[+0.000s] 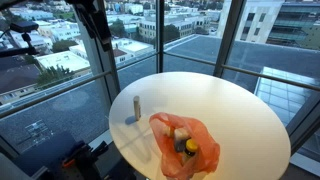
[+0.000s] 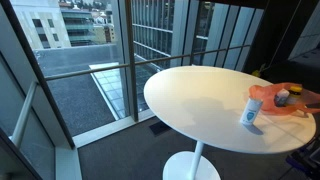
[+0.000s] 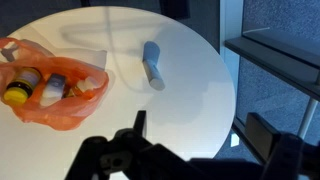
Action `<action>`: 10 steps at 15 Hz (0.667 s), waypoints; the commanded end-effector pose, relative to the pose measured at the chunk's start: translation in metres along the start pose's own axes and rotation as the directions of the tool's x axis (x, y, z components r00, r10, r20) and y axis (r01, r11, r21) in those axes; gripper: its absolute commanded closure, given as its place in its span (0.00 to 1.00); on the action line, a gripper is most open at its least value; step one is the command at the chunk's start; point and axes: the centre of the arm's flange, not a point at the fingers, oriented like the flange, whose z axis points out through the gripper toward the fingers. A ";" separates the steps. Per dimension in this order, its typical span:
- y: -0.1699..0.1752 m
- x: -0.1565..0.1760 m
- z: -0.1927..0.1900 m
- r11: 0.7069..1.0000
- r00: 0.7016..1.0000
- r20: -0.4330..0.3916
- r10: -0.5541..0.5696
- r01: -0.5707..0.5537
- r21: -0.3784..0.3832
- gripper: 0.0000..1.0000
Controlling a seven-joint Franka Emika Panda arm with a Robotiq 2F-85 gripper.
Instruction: Remove the blue box from the plastic
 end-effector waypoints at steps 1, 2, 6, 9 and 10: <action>0.000 0.000 0.000 1.000 1.000 0.000 0.000 0.000 0.000 0.00; 0.000 0.000 0.000 1.000 1.000 0.000 0.000 0.000 0.000 0.00; -0.001 0.008 -0.005 1.000 1.000 -0.012 0.010 -0.010 -0.007 0.00; -0.005 0.020 -0.010 0.999 0.999 -0.024 0.021 -0.021 -0.031 0.00; -0.005 0.024 -0.011 0.999 0.999 -0.025 0.026 -0.027 -0.037 0.00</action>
